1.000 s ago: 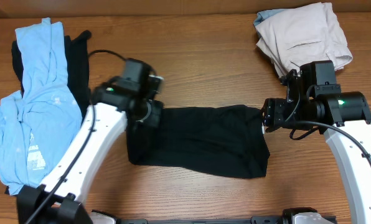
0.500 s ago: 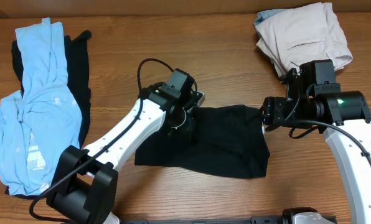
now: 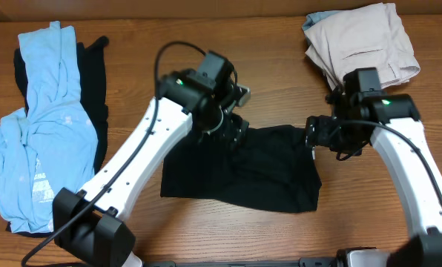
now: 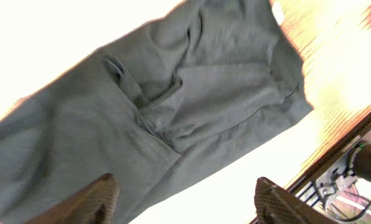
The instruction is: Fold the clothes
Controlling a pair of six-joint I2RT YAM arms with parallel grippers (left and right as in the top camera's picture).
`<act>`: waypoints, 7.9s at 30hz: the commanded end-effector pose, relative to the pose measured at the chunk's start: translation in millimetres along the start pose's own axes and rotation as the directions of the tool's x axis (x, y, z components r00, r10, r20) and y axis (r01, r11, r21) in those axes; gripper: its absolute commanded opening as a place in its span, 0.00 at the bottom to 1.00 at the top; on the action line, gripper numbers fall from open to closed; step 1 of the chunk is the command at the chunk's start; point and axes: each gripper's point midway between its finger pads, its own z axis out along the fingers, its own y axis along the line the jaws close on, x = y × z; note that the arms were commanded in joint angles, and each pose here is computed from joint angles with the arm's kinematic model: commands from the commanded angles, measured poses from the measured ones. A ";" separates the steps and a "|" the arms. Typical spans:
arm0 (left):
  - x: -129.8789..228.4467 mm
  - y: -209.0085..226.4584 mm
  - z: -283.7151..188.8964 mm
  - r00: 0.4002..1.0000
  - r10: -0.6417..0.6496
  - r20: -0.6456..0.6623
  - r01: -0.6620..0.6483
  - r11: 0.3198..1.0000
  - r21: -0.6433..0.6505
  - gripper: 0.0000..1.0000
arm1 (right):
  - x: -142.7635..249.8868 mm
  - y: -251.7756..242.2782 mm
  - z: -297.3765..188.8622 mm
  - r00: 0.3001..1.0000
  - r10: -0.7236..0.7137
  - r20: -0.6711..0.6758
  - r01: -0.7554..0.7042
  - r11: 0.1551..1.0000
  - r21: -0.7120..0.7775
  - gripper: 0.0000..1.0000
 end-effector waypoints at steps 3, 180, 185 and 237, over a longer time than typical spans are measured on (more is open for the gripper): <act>-27.2 24.9 -42.7 0.994 0.007 0.108 0.002 0.997 -0.082 0.84 | 12.3 -9.3 43.2 0.991 0.029 -0.127 -0.027 0.999 0.018 0.91; 4.1 292.2 -122.2 0.855 -0.362 0.372 0.498 0.773 -0.393 1.00 | 111.6 280.8 63.0 0.855 -0.517 -0.047 0.507 0.851 -0.140 0.04; 9.7 299.7 -125.8 0.853 -0.368 0.370 0.509 0.745 -0.432 1.00 | 154.3 289.1 84.0 0.787 -0.612 -0.072 0.605 0.790 -0.099 0.04; 26.9 326.0 -71.0 0.854 -0.462 0.238 0.520 0.741 -0.425 1.00 | -36.5 96.0 138.2 0.973 -0.036 -0.228 0.058 0.994 0.088 0.55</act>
